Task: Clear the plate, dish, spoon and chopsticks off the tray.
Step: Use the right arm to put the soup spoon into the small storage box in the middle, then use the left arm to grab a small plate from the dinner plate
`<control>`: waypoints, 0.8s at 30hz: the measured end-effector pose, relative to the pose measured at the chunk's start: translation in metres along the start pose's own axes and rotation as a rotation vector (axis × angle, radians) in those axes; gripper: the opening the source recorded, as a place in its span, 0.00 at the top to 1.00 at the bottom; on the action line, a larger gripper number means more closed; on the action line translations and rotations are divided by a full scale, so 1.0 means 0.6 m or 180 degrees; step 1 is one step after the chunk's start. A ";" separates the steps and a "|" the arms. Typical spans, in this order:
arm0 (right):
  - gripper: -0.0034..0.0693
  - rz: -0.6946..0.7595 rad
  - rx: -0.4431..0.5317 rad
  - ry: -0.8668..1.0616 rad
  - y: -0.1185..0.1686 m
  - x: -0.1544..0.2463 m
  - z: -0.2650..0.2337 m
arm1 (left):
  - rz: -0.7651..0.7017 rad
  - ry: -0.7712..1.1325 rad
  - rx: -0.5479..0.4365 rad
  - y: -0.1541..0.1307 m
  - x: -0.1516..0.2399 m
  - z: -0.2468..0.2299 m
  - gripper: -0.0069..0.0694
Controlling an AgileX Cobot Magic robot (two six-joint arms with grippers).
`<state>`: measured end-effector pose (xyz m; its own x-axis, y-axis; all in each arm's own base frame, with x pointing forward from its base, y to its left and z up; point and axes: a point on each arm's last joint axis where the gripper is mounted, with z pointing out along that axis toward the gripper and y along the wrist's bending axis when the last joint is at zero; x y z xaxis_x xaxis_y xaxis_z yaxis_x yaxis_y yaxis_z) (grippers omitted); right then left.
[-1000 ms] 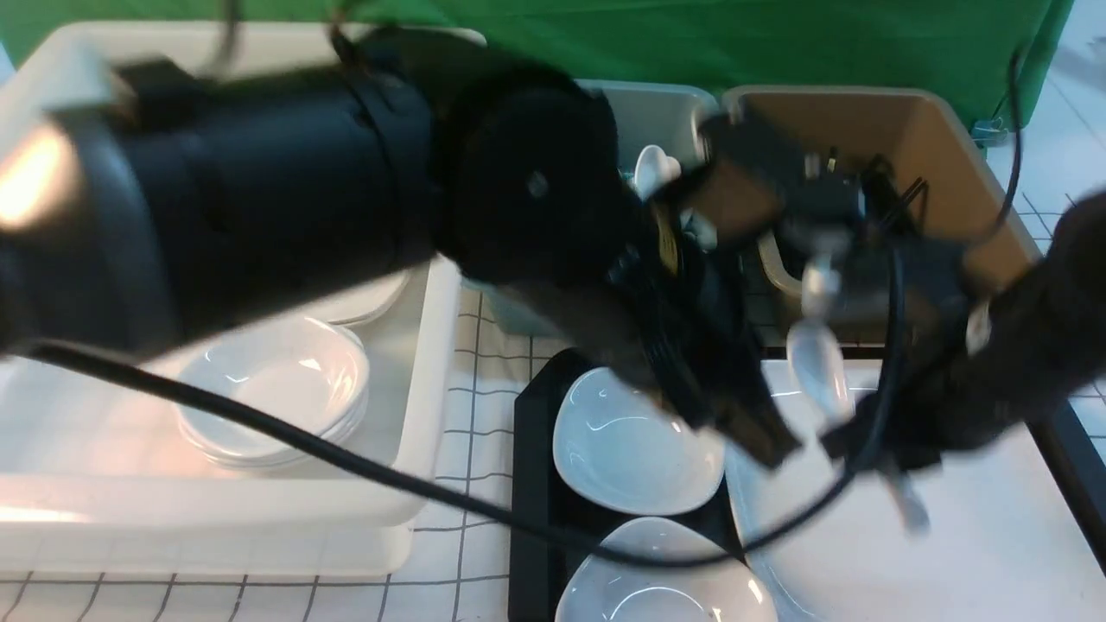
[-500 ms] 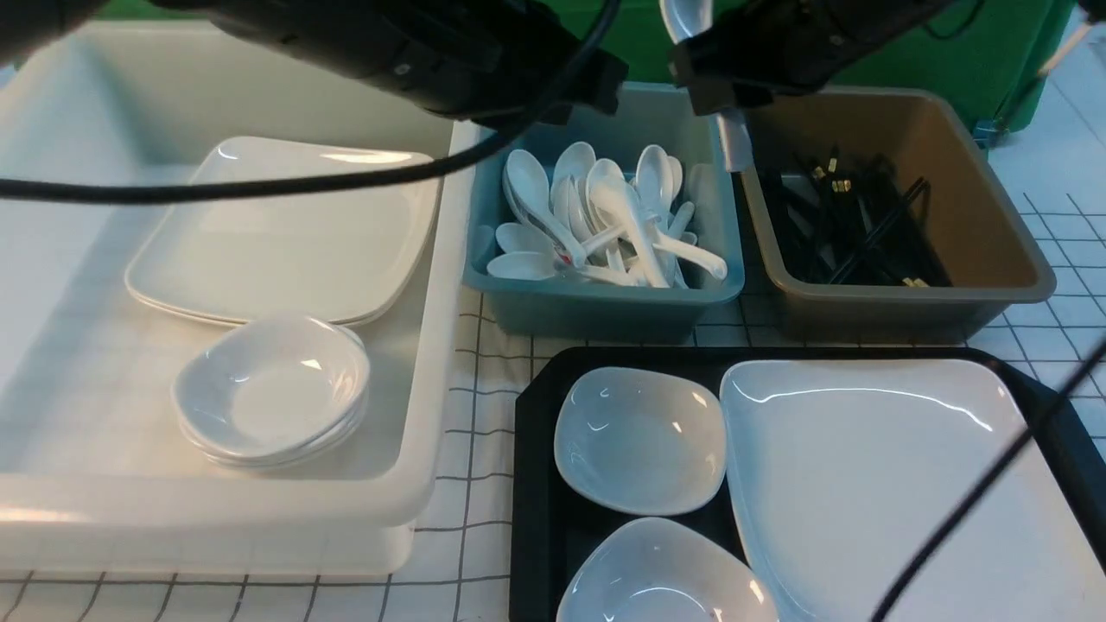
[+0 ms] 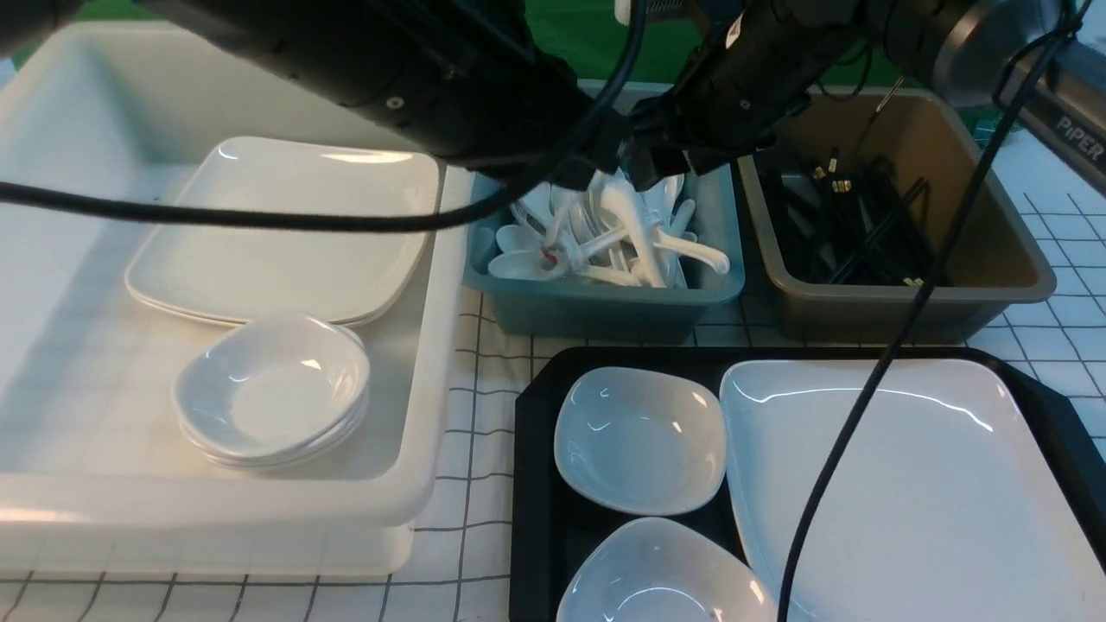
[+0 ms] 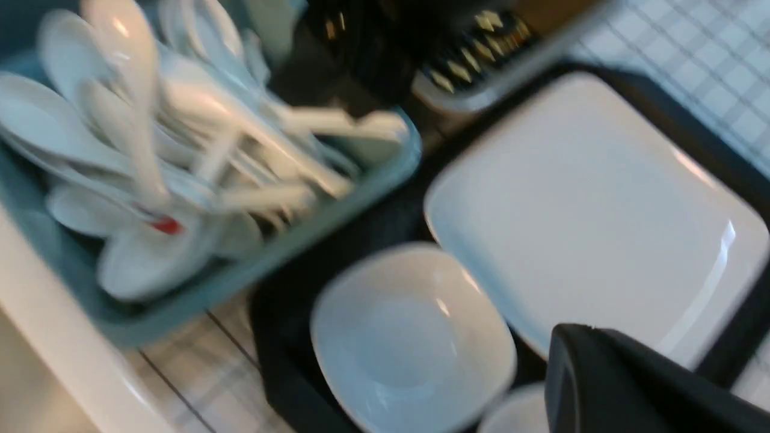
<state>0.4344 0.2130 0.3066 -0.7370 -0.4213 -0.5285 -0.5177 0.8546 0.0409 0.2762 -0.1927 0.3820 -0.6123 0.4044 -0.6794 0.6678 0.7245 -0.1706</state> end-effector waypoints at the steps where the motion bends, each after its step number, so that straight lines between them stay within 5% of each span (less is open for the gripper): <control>1: 0.31 -0.0019 0.0021 -0.0002 0.000 0.000 -0.009 | 0.0022 0.0041 0.0019 -0.002 0.002 0.003 0.91; 4: 0.61 -0.0183 0.0238 -0.0068 -0.002 0.003 -0.098 | 0.0255 0.0680 0.0222 -0.038 0.032 0.041 0.91; 5: 0.61 -0.0191 0.0248 -0.0079 -0.002 0.004 -0.104 | 0.0270 0.0725 0.0235 -0.041 0.034 0.044 0.91; 6: 0.78 -0.0226 0.0310 -0.0197 0.001 0.009 -0.152 | 0.0377 0.0969 0.0299 -0.062 0.050 0.069 0.91; 8: 0.88 -0.0262 0.0323 -0.0311 0.006 0.023 -0.205 | 0.0452 0.1253 0.0360 -0.085 0.070 0.102 0.91; 17: 0.93 -0.0317 0.0369 -0.0277 0.029 0.187 -0.355 | 0.0481 0.1896 0.0261 -0.118 0.119 0.205 0.87; 24: 0.95 -0.0253 0.0371 -0.0280 0.039 0.318 -0.369 | 0.0442 0.1997 -0.0057 -0.098 0.134 0.255 0.64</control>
<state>0.1854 0.0854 0.3947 -0.6523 -0.4650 -0.5985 -0.5152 0.8512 -0.0998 0.2522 -0.2880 0.2281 -0.6554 0.7409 -0.1465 0.7549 0.6489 -0.0956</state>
